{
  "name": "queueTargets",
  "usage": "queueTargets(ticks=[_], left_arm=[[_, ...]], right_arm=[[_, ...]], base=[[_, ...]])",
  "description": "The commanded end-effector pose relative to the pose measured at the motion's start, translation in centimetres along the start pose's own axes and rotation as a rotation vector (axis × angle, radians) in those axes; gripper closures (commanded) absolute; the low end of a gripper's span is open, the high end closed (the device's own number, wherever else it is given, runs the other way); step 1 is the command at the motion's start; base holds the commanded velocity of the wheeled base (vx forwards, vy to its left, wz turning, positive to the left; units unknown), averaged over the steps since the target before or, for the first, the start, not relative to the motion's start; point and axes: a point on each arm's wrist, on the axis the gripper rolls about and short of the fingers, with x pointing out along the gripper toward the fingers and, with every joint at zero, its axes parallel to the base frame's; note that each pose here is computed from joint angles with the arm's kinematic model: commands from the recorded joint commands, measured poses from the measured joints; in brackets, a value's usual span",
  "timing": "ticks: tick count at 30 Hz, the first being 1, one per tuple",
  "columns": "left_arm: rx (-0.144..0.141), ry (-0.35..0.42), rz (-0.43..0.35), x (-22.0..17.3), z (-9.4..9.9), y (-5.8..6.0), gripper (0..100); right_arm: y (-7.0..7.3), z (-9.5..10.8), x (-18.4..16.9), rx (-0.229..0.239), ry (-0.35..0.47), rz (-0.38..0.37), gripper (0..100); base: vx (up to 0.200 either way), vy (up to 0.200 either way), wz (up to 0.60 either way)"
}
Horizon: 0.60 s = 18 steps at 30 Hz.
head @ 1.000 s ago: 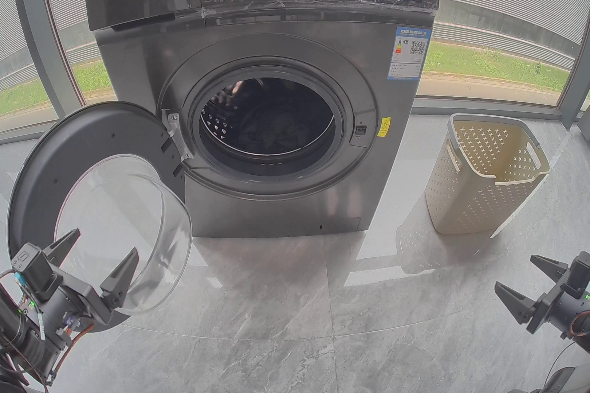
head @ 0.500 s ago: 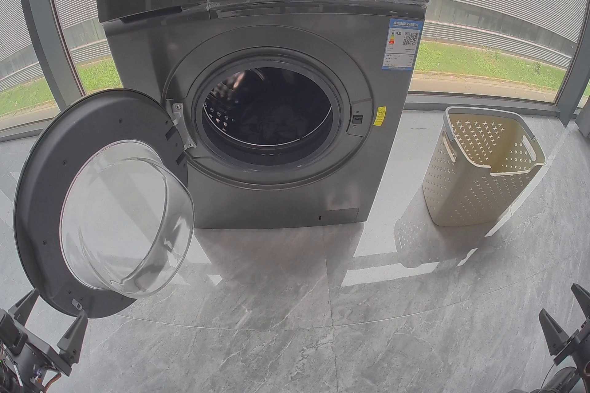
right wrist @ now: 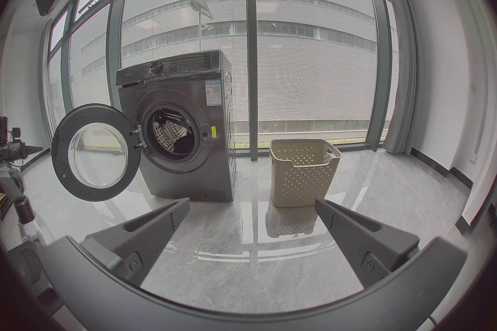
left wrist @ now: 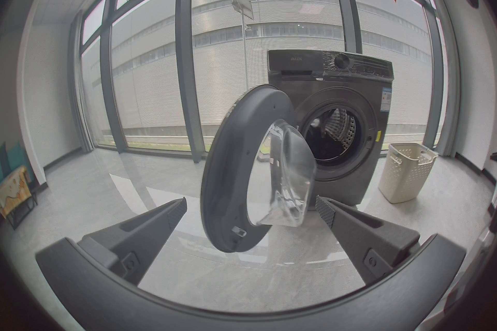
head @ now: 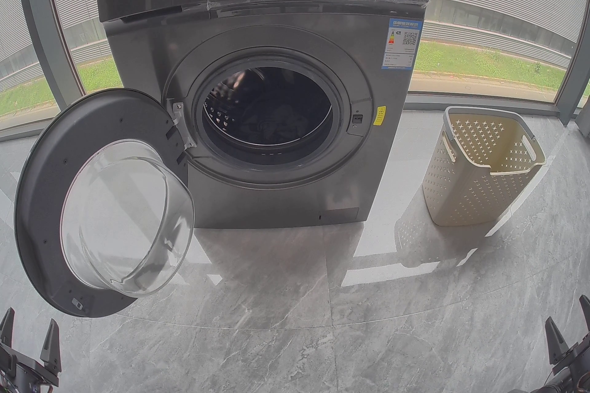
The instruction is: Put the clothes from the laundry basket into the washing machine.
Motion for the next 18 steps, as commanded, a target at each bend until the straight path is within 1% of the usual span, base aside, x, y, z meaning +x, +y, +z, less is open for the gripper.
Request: queueTargets(ticks=[1, 2, 3, 5, 6, 7, 8, 9, 10, 11, 12, 13, 15, 18], left_arm=[[0.027, -0.046, 0.038, -0.55, -0.66, -0.13, 0], [0.024, -0.059, 0.023, -0.73, -0.67, -0.17, 0], [0.011, -0.075, -0.002, -0.87, -0.63, -0.21, 0], [0.005, -0.079, -0.024, -0.91, -0.69, -0.26, 0], [0.014, -0.083, -0.032, -0.92, -0.66, -0.29, 0], [0.018, -0.077, -0.06, -0.87, -0.82, -0.36, 0], [0.018, -0.077, -0.083, -0.87, -0.82, -0.42, 0], [0.016, -0.076, -0.125, -0.88, -0.84, -0.51, 0], [0.012, -0.069, -0.166, -0.89, -0.9, -0.6, 0], [0.013, -0.034, -0.2, -0.89, -1.27, -0.68, 0], [0.012, -0.01, -0.215, -0.9, -1.48, -0.7, 0], [0.004, 0.007, -0.206, -0.95, -1.52, -0.67, 0], [-0.022, -0.006, -0.177, -0.88, -1.49, -0.61, 0], [-0.021, -0.016, -0.173, -0.87, -1.42, -0.6, 0]], right_arm=[[0.11, -0.81, -0.3, -0.003, -0.017, 0.001, 0], [0.11, -0.81, -0.3, -0.003, -0.017, 0.001, 0], [0.11, -0.81, -0.3, -0.003, -0.017, 0.001, 0], [0.11, -0.81, -0.31, -0.003, -0.019, 0.002, 0], [0.11, -0.81, -0.3, -0.003, -0.017, -0.001, 0], [0.11, -0.81, -0.3, -0.003, -0.017, -0.002, 0], [0.11, -0.81, -0.3, -0.003, -0.017, -0.001, 0], [0.1, -0.81, -0.31, -0.003, -0.019, 0.001, 0], [0.1, -0.81, -0.31, -0.002, -0.019, 0.001, 0], [0.11, -0.81, -0.31, -0.002, -0.019, -0.001, 0], [0.11, -0.81, -0.31, -0.002, -0.019, -0.001, 0], [0.1, -0.81, -0.31, -0.002, -0.019, 0.001, 0], [0.11, -0.81, -0.31, -0.002, -0.019, -0.001, 0], [0.1, -0.81, -0.31, -0.002, -0.019, 0.001, 0]], base=[[0.0, 0.0, 0.0], [0.0, 0.0, 0.0], [0.0, 0.0, 0.0], [0.0, 0.0, 0.0], [0.0, 0.0, 0.0], [0.0, 0.0, 0.0], [0.0, 0.0, 0.0], [0.0, 0.0, 0.0], [0.0, 0.0, 0.0], [0.0, 0.0, 0.0], [0.0, 0.0, 0.0], [0.0, 0.0, 0.0], [0.0, 0.0, 0.0], [0.0, 0.0, 0.0]])
